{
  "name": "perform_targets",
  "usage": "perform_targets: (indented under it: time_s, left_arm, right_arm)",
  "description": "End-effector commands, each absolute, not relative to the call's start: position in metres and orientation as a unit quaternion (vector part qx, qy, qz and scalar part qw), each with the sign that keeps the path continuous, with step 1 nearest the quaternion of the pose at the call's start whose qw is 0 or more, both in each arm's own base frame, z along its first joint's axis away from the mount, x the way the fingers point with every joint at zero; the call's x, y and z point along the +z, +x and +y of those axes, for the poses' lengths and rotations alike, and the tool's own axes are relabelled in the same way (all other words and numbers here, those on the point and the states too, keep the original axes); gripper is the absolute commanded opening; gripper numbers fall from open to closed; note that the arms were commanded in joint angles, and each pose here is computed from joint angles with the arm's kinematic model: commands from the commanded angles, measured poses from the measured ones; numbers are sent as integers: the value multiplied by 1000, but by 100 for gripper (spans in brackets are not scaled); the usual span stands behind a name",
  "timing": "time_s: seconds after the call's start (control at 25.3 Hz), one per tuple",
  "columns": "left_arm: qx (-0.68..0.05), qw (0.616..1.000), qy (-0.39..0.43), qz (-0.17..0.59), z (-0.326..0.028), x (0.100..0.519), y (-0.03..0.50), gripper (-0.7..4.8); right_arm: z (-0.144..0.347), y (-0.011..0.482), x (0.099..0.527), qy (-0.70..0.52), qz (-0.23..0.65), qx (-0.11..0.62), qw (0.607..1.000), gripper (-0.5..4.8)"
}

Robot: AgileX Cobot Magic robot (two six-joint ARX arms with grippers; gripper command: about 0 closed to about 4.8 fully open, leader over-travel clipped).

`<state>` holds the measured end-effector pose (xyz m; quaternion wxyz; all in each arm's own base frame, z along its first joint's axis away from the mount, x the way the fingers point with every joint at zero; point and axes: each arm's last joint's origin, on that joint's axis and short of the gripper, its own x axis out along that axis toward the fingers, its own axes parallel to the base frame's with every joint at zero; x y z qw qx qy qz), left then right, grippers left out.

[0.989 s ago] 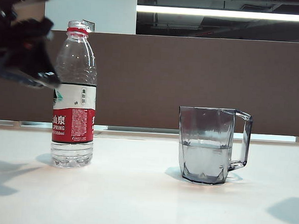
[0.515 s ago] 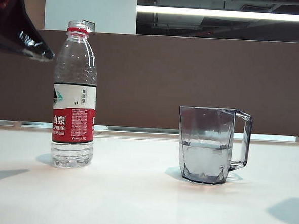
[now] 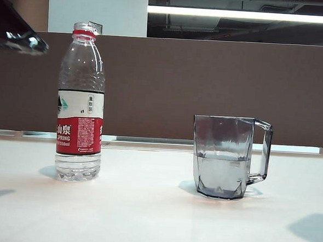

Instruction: Pick up the mineral water bottle with the left hand on the table and pour water into the mug until it's half full.

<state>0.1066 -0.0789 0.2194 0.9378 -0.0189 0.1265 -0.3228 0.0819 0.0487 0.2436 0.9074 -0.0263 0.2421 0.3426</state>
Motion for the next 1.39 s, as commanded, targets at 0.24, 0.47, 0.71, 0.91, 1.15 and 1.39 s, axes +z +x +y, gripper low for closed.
perform_targets:
  time_s: [0.24,0.47,0.71,0.91,1.15,1.39]
  left_arm:
    - [-257,965,-50,26,-58,226,92,-6]
    - [-182,981,-58,-14,-35,221,90,-6]
    - [-95,993,-49,-42,-12,214,89,-6]
    - [-29,998,-35,-53,1,205,88,-6]
    - [-26,999,-21,-38,2,178,96,-6]
    - [-10,1000,-5,-19,2,170,97,-6]
  right_arm:
    - [49,82,248,-26,229,345,910,-1]
    - [49,82,248,-26,229,345,910,-1]
    - [49,82,248,-26,230,345,910,-1]
    - [49,82,248,-26,229,345,910,-1]
    - [48,81,248,-26,228,345,910,-1]
    - [48,81,248,-26,226,345,911,-1]
